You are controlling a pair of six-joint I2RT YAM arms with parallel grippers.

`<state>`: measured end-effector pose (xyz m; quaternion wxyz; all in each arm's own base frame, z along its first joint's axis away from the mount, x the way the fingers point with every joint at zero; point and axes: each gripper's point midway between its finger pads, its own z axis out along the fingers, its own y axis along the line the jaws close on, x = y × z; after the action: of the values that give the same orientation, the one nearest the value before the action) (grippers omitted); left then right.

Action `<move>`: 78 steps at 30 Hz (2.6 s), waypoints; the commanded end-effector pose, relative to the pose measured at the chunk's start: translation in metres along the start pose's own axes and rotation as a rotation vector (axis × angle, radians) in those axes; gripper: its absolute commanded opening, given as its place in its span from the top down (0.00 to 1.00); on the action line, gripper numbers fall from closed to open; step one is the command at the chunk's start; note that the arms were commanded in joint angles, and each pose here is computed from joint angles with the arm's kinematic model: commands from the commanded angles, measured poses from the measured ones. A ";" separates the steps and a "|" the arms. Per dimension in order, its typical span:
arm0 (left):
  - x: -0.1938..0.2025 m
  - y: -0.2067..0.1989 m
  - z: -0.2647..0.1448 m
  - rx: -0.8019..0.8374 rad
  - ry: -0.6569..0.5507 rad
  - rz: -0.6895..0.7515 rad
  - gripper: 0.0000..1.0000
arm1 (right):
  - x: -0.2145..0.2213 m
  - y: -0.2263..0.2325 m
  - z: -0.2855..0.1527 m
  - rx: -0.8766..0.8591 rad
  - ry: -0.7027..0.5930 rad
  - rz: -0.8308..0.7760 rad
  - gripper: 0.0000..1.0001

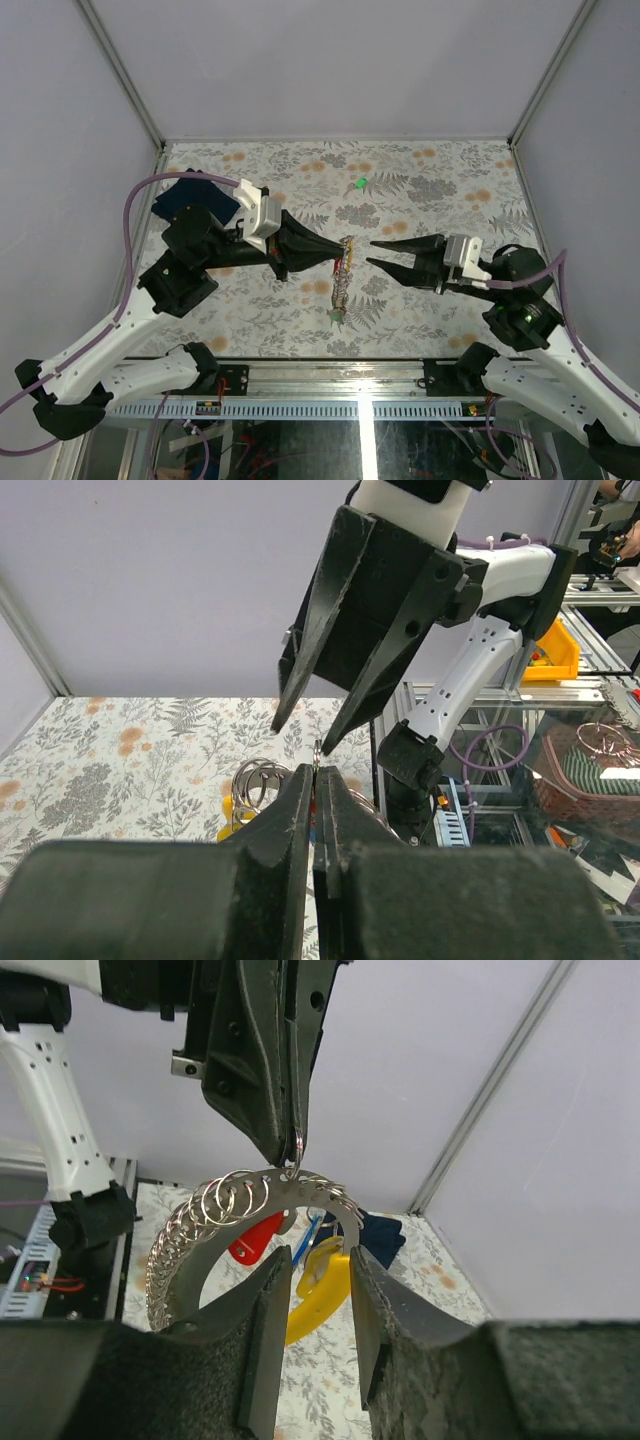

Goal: Put the keys on the keyring

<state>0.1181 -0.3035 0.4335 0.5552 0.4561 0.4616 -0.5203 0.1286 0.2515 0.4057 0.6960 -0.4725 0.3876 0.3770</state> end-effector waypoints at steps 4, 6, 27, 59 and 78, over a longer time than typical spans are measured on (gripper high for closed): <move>-0.026 -0.001 -0.001 -0.013 -0.090 0.071 1.00 | -0.023 0.005 -0.014 0.013 -0.082 -0.071 0.63; -0.028 -0.001 -0.001 -0.015 -0.097 0.065 1.00 | -0.018 0.004 -0.017 0.014 -0.097 -0.204 0.64; -0.044 0.018 0.003 -0.063 -0.180 -0.103 1.00 | -0.017 -0.028 0.005 0.043 -0.103 -0.795 0.66; -0.040 0.025 0.005 -0.080 -0.177 -0.124 1.00 | -0.051 -0.013 0.028 0.013 -0.256 -0.820 0.66; -0.035 0.032 0.006 -0.109 -0.160 -0.146 1.00 | -0.055 -0.007 0.027 -0.009 -0.264 -0.818 0.68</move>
<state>0.1461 -0.3062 0.4507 0.5485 0.3593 0.4991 -0.5665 0.1306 0.2775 0.4264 0.8028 -0.5665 0.1170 0.1443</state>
